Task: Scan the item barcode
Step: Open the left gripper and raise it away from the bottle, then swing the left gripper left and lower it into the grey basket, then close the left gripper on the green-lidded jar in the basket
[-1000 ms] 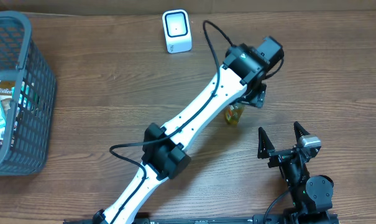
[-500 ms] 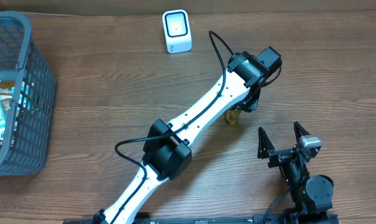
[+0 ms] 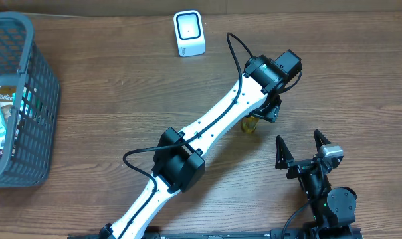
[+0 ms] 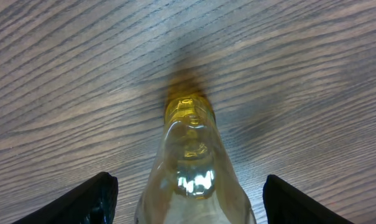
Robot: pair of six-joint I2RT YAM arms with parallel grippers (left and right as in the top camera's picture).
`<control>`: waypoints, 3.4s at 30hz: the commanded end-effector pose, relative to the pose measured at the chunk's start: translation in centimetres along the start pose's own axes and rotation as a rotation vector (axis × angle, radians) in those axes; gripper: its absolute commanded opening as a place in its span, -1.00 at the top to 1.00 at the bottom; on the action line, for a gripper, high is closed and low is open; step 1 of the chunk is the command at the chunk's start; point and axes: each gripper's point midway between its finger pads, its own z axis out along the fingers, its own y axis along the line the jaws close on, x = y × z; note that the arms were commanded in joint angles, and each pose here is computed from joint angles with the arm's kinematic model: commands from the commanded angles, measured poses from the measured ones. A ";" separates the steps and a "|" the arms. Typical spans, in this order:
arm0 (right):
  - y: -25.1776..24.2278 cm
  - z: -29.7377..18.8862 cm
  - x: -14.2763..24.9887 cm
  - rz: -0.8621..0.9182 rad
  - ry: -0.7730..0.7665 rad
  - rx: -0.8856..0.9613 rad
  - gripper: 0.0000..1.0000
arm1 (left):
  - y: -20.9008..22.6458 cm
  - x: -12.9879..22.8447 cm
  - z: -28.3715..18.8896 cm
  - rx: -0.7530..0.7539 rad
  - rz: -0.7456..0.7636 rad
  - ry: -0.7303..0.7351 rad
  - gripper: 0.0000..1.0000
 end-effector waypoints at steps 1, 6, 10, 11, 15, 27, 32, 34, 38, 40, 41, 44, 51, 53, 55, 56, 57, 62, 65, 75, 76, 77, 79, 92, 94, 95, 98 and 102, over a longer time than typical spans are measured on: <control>0.1 0.0 0.3 0.000 0.000 -0.007 -1.00 | -0.8 -1.3 -2.3 0.041 0.022 -0.070 -0.56; 0.1 0.0 0.3 0.000 0.000 -0.007 -1.00 | -0.9 -4.7 -8.8 0.121 0.029 -0.264 -0.63; 0.1 0.0 0.3 0.000 0.000 -0.007 -1.00 | 0.6 -6.9 -15.2 0.160 0.071 -0.441 -0.99; 0.1 0.0 0.3 0.000 0.000 -0.007 -1.00 | 1.4 -7.4 -16.7 0.150 0.062 -0.488 -0.99; 0.1 0.0 0.3 0.000 0.000 -0.007 -1.00 | 6.2 -8.5 -22.0 0.055 -0.027 -0.639 -0.99; 0.1 0.0 0.3 0.000 0.000 -0.007 -1.00 | 23.7 -5.3 -32.0 -0.407 -0.348 -0.823 -0.99; 0.1 0.0 0.3 0.000 0.000 -0.007 -1.00 | 28.5 -4.3 -31.9 -0.492 -0.430 -0.782 -1.00; 0.1 0.0 0.3 0.000 0.000 -0.007 -1.00 | 29.9 -4.0 -31.4 -0.474 -0.450 -0.754 -0.99; 0.1 0.0 0.3 0.000 0.000 -0.007 -1.00 | 32.6 -3.2 -30.9 -0.476 -0.497 -0.712 -0.99; 0.1 0.0 0.3 0.000 0.000 -0.007 -1.00 | 34.0 -2.8 -30.9 -0.493 -0.528 -0.707 -0.99; 0.1 0.0 0.3 0.000 0.000 -0.007 -1.00 | 34.8 -2.7 -31.0 -0.501 -0.542 -0.704 -0.99; 0.1 0.0 0.3 0.000 0.000 -0.007 -1.00 | 36.6 -2.2 -30.8 -0.482 -0.580 -0.692 -0.99; 0.1 0.0 0.3 0.000 0.000 -0.007 -1.00 | 42.3 -0.2 -30.7 -0.456 -0.701 -0.668 -0.99; 0.1 0.0 0.3 0.000 0.000 -0.007 -1.00 | 43.6 0.4 -30.6 -0.434 -0.732 -0.665 -0.99; 0.1 0.0 0.3 0.000 0.000 -0.007 -1.00 | 44.9 1.0 -30.6 -0.409 -0.757 -0.662 -0.99; 0.1 0.0 0.3 0.000 0.000 -0.007 -1.00 | 45.6 1.3 -30.6 -0.400 -0.764 -0.658 -0.99; 0.1 0.0 0.3 0.000 0.000 -0.007 -1.00 | 46.3 1.7 -30.6 -0.394 -0.776 -0.656 -0.99; 0.1 0.0 0.3 0.000 0.000 -0.007 -1.00 | 50.2 4.2 -30.8 -0.366 -0.873 -0.657 -0.99; 0.1 0.0 0.3 0.000 0.000 -0.007 -1.00 | 52.6 6.1 -31.1 -0.354 -0.935 -0.661 -1.00; 0.1 0.0 0.3 0.000 0.000 -0.007 -1.00 | 56.8 9.9 -29.3 -0.305 -1.028 -0.585 -1.00; 0.1 0.0 0.3 0.000 0.000 -0.007 -1.00 | 57.0 10.3 -28.8 -0.297 -1.030 -0.563 -0.98; 0.1 0.0 0.2 0.000 -0.001 -0.007 -1.00 | 57.1 10.5 -28.5 -0.288 -1.033 -0.549 -0.97; 0.1 0.0 0.3 0.000 0.000 -0.007 -1.00 | 57.4 11.3 -27.7 -0.284 -1.053 -0.509 -0.97; 0.1 0.0 0.3 0.000 0.000 -0.007 -1.00 | 60.5 16.3 -24.7 -0.283 -1.188 -0.372 -0.99; 0.1 0.0 0.3 0.000 0.000 -0.007 -1.00 | 60.9 17.0 -24.1 -0.279 -1.208 -0.347 -0.99; 0.1 0.0 0.3 0.000 0.000 -0.007 -1.00 | 61.0 17.3 -23.6 -0.274 -1.216 -0.329 -0.99; 0.1 0.0 0.3 0.000 0.000 -0.007 -1.00 | 61.2 17.9 -21.9 -0.255 -1.226 -0.277 -0.99; 0.1 0.0 0.3 0.000 0.000 -0.007 -1.00 | 61.1 17.0 -19.1 -0.171 -1.160 -0.244 -0.99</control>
